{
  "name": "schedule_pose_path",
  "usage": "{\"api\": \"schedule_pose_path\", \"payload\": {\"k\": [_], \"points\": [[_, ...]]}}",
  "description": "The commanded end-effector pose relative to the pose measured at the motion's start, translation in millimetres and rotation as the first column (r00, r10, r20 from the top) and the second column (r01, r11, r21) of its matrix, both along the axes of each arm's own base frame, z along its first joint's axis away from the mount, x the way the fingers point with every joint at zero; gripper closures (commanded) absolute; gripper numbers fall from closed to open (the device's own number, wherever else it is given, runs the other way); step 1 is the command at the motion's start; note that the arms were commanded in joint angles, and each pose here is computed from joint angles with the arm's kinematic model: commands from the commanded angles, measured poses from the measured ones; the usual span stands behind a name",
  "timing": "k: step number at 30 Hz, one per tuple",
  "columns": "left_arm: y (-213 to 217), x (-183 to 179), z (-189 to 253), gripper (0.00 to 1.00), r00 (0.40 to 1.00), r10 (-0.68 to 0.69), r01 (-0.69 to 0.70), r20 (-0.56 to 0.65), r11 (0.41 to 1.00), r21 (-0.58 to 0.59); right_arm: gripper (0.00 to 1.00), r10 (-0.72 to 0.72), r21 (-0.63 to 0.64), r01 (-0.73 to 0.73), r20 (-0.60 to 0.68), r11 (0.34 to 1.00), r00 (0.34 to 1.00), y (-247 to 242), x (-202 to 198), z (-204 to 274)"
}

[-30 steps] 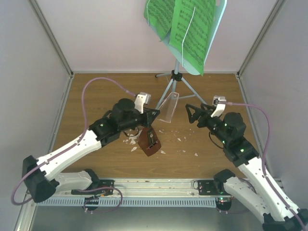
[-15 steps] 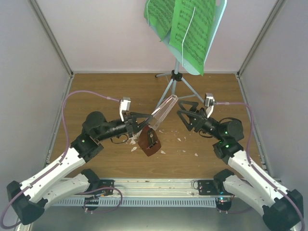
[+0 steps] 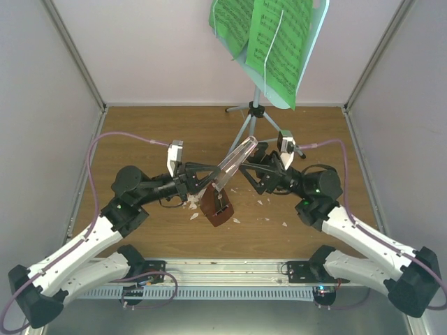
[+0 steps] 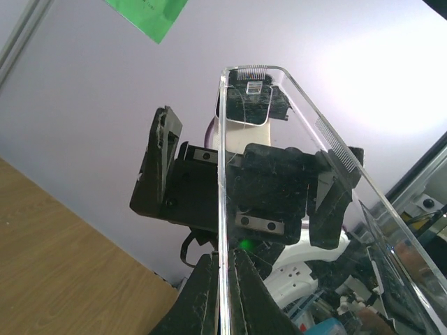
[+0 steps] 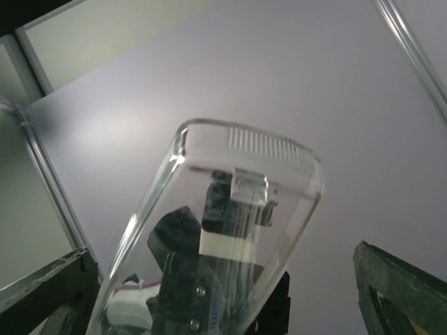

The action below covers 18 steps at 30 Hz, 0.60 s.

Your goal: Pack up the instrument practice props

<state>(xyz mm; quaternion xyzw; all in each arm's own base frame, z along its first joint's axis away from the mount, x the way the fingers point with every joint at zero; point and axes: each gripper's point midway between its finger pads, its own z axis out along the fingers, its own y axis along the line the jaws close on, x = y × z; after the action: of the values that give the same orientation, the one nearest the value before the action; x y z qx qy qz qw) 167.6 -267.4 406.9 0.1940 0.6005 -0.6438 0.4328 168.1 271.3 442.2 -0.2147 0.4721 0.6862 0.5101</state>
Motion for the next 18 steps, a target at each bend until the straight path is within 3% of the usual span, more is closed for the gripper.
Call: {"api": "schedule_pose_path", "payload": {"k": [1,6,13,18], "points": [[7,-9,18,1.0,0.997,-0.01,0.015,0.078,0.998,-0.058,0.0,-0.047,0.07,0.043,0.055,0.997,0.997,0,-1,26],[8,-7,17,1.0,0.997,0.006,-0.002,0.081,0.999,-0.049,0.03,-0.017,0.083,0.011,0.078,0.997,0.997,9,-6,33],[10,-9,20,1.0,0.996,0.011,-0.006,0.092,0.998,-0.058,0.21,0.013,0.104,-0.022,0.084,0.994,0.996,15,-13,34],[10,-11,20,1.0,0.995,0.008,-0.002,0.1,0.998,-0.06,0.13,0.006,0.11,-0.015,0.086,0.994,0.996,14,-14,36]]}}
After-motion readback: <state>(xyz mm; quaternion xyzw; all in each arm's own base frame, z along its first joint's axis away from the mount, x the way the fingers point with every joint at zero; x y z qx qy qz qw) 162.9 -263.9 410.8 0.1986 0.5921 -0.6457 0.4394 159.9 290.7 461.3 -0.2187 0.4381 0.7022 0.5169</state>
